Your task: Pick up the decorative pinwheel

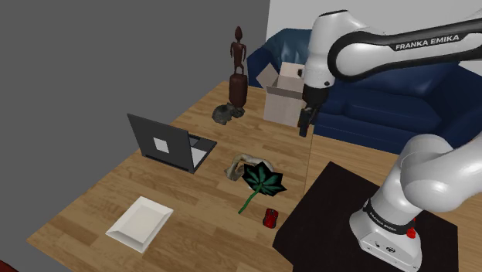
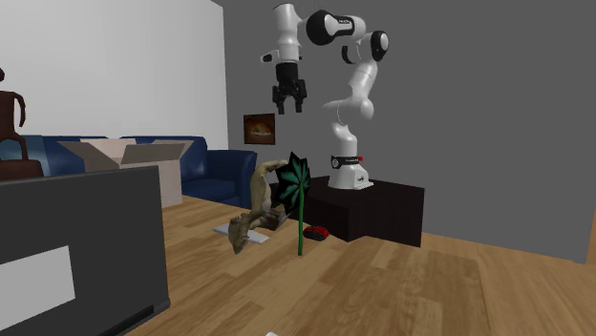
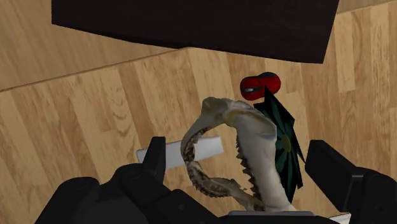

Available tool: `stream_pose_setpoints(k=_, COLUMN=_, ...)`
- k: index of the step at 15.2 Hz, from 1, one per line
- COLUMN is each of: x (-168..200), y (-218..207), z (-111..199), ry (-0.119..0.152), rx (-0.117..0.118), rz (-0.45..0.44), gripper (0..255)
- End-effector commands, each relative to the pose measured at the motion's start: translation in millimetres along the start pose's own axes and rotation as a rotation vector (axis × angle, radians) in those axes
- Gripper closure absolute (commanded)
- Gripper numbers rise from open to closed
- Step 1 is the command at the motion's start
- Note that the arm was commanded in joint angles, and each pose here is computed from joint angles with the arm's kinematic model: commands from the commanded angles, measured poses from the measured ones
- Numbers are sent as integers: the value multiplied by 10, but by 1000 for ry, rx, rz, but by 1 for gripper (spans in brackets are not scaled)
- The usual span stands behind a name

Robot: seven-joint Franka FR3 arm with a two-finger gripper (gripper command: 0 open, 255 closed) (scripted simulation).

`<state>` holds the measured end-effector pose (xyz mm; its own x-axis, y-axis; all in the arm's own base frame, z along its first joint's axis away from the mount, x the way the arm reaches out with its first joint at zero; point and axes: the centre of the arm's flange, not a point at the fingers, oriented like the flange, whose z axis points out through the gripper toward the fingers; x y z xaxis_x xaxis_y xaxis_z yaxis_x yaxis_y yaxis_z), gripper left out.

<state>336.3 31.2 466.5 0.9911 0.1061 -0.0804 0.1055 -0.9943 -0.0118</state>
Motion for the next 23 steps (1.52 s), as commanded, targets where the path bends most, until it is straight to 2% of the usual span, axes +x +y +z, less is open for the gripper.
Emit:
stream_pose_setpoints(k=1, x=80, y=-97, z=185, ry=5, rx=23, rz=-36, gripper=0)
stream_pose_setpoints(k=12, x=507, y=-873, z=1204, ry=12, rx=143, rz=-237, gripper=0)
stream_pose_setpoints(k=13, x=523, y=-916, z=1251, ry=12, rx=149, rz=-246, gripper=0)
stream_pose_setpoints(k=22, x=555, y=-911, z=1650, ry=12, rx=148, rz=-246, gripper=0)
stream_pose_setpoints(k=23, x=555, y=-915, z=1650, ry=12, rx=148, rz=-246, gripper=255)
